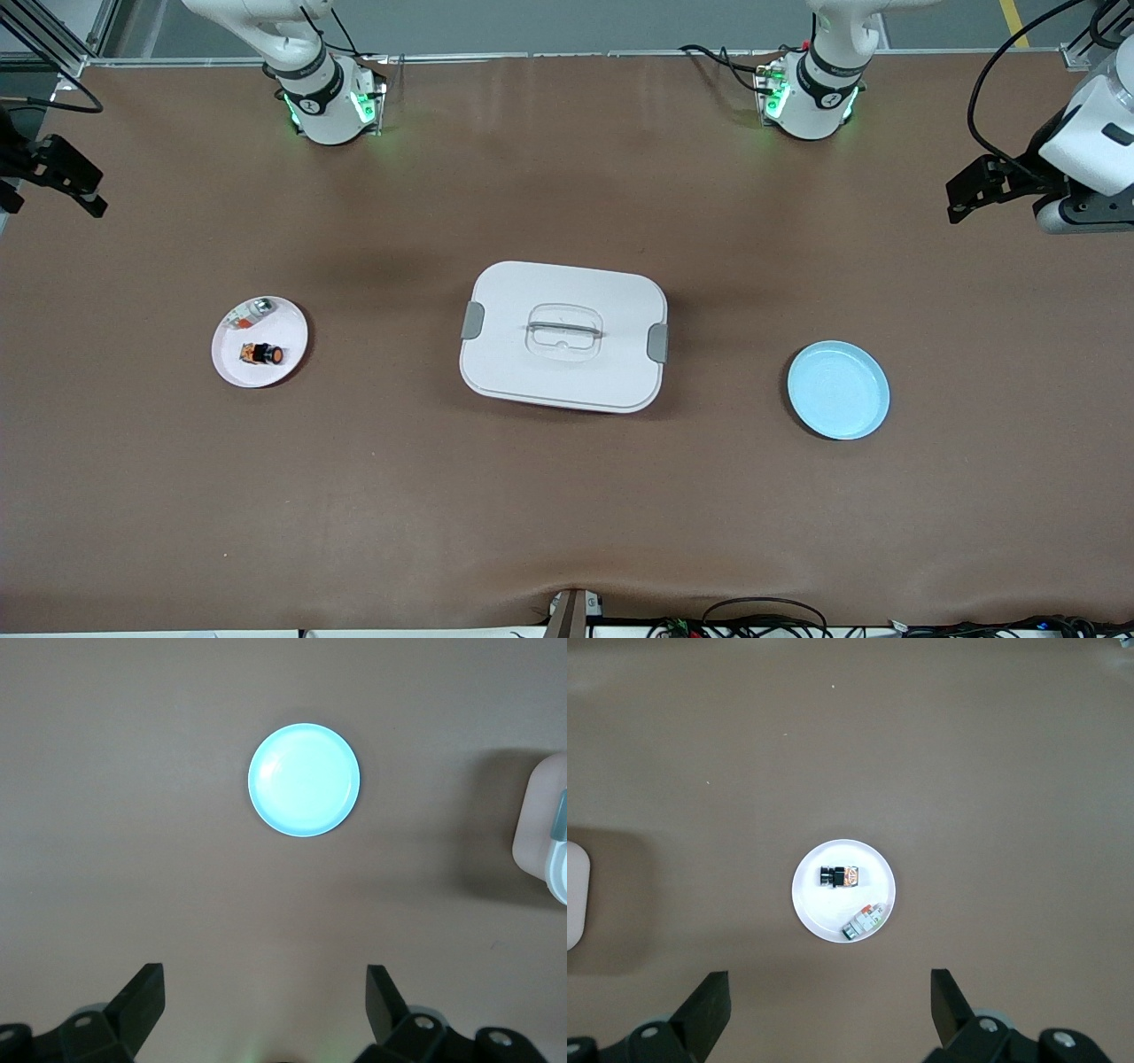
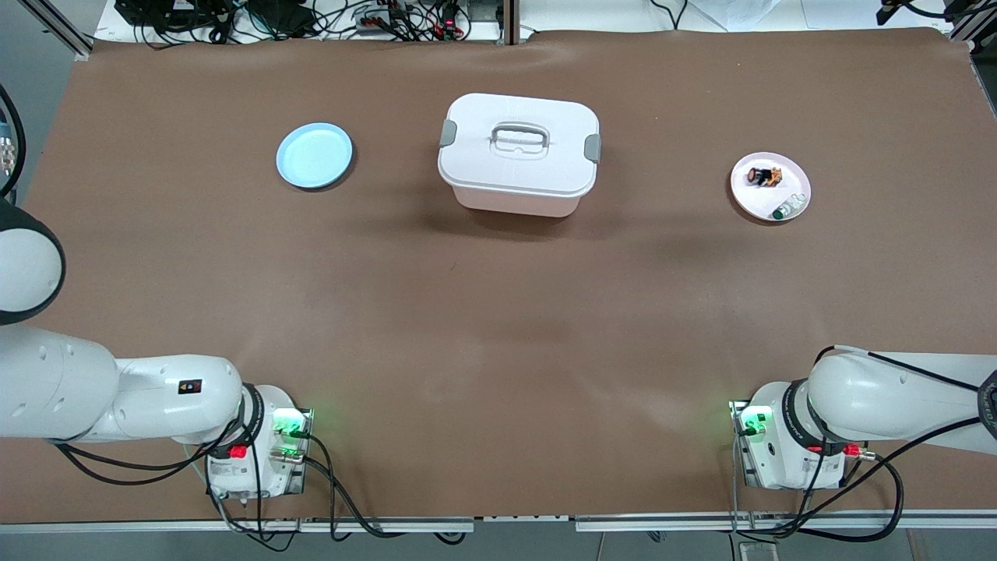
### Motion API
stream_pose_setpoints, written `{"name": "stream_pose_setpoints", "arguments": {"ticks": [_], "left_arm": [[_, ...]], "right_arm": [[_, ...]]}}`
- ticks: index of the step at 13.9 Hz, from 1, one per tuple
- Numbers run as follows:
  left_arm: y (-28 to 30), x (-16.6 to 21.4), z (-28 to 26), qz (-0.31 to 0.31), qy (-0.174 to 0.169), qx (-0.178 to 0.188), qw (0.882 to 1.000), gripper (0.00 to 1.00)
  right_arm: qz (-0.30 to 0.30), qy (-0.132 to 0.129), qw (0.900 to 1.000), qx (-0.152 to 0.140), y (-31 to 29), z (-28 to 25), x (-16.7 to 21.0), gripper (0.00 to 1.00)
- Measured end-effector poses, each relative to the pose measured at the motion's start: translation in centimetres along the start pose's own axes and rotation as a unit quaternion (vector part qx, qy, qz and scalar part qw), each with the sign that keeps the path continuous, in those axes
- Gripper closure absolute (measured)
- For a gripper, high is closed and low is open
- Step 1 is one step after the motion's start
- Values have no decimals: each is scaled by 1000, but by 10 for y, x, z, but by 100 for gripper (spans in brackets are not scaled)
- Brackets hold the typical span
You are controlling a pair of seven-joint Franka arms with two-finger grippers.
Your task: Transfer orange switch to right arm and place
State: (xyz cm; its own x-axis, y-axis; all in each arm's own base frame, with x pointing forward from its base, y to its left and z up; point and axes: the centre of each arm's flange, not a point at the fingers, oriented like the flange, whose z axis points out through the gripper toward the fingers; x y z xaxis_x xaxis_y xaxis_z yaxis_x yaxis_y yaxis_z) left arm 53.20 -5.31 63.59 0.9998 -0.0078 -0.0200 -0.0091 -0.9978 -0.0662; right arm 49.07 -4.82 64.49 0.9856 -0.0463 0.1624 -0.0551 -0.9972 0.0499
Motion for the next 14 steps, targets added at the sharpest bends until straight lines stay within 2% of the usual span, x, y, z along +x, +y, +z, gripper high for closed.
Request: {"name": "stream_pose_setpoints", "arguments": {"ticks": [5, 9, 14], "left_arm": [[1, -1, -4, 1, 4, 0, 1000, 0], [4, -2, -4, 4, 3, 0, 1000, 0], [5, -2, -4, 4, 1, 0, 1000, 0]], "right_arm": [[-17, -11, 1000, 1, -19, 18, 10, 0], [-26, 7, 1000, 2, -29, 11, 16, 0], [-23, 8, 1000, 2, -26, 10, 17, 0]]}}
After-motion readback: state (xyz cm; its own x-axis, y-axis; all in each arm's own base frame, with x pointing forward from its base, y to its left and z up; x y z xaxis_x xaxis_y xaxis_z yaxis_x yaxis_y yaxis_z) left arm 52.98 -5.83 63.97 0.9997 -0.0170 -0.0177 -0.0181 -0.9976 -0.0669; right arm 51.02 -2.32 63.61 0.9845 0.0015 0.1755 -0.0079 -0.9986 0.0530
